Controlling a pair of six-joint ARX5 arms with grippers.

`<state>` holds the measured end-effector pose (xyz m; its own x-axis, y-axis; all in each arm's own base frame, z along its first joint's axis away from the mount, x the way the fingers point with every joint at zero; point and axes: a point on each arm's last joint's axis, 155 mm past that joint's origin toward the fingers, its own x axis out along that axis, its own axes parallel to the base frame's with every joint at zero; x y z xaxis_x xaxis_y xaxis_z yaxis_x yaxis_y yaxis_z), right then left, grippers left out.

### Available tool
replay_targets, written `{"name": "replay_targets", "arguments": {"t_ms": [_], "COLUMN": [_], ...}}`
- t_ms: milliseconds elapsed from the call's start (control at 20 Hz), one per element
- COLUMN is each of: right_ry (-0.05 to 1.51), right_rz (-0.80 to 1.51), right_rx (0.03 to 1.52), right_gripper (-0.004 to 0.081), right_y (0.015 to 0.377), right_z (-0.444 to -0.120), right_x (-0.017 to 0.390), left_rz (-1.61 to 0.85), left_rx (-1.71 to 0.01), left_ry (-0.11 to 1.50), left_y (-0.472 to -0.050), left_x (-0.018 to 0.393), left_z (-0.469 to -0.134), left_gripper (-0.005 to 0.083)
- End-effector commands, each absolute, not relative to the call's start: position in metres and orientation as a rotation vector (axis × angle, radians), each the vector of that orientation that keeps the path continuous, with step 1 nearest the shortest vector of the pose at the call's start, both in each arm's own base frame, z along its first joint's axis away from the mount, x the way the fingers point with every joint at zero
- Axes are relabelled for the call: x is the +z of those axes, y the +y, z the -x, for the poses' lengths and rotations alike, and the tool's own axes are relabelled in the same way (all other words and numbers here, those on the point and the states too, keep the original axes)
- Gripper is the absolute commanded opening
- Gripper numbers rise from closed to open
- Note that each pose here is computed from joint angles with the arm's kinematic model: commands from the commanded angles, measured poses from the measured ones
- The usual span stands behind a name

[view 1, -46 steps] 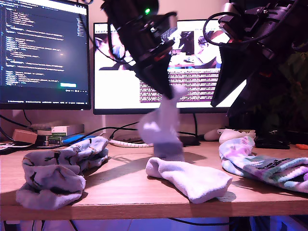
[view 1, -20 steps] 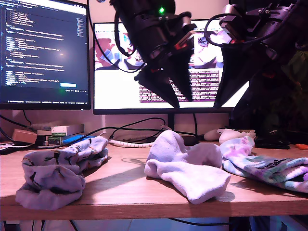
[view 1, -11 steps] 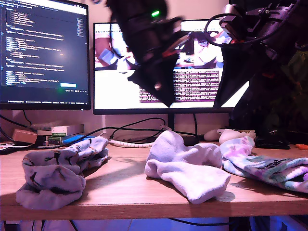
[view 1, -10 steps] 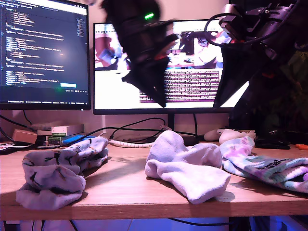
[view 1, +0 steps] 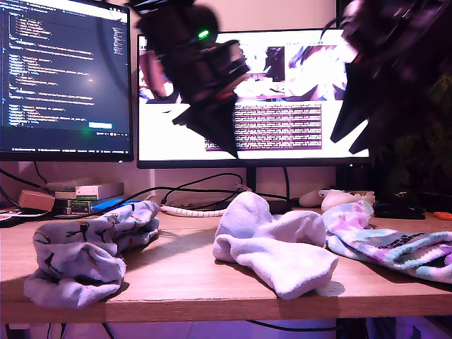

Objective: Pair up the socks based on colour and pattern, by placing them on top of one another

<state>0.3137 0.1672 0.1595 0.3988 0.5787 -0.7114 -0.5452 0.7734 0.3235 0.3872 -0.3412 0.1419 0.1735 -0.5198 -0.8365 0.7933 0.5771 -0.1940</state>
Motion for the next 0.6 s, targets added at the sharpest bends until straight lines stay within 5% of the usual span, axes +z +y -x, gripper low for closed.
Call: {"name": "replay_targets", "arguments": {"t_ms": [0,550], "right_ry": [0.833,0.455], "right_rz": [-0.027,0.038], "right_rx": [0.689,0.555], "right_gripper": [0.0251,0.0226], "right_y": [0.162,0.127], "right_z": [-0.315,-0.287], "right_x": [0.180,0.222], "left_rz": [-0.312,-0.264], "left_rx": [-0.973,-0.960], "left_ry": [0.997,0.701], "left_y": [-0.340,-0.327], "left_x": [0.151,0.169], "left_z": [-0.387,-0.369], "left_gripper": [-0.0020,-0.0020]}}
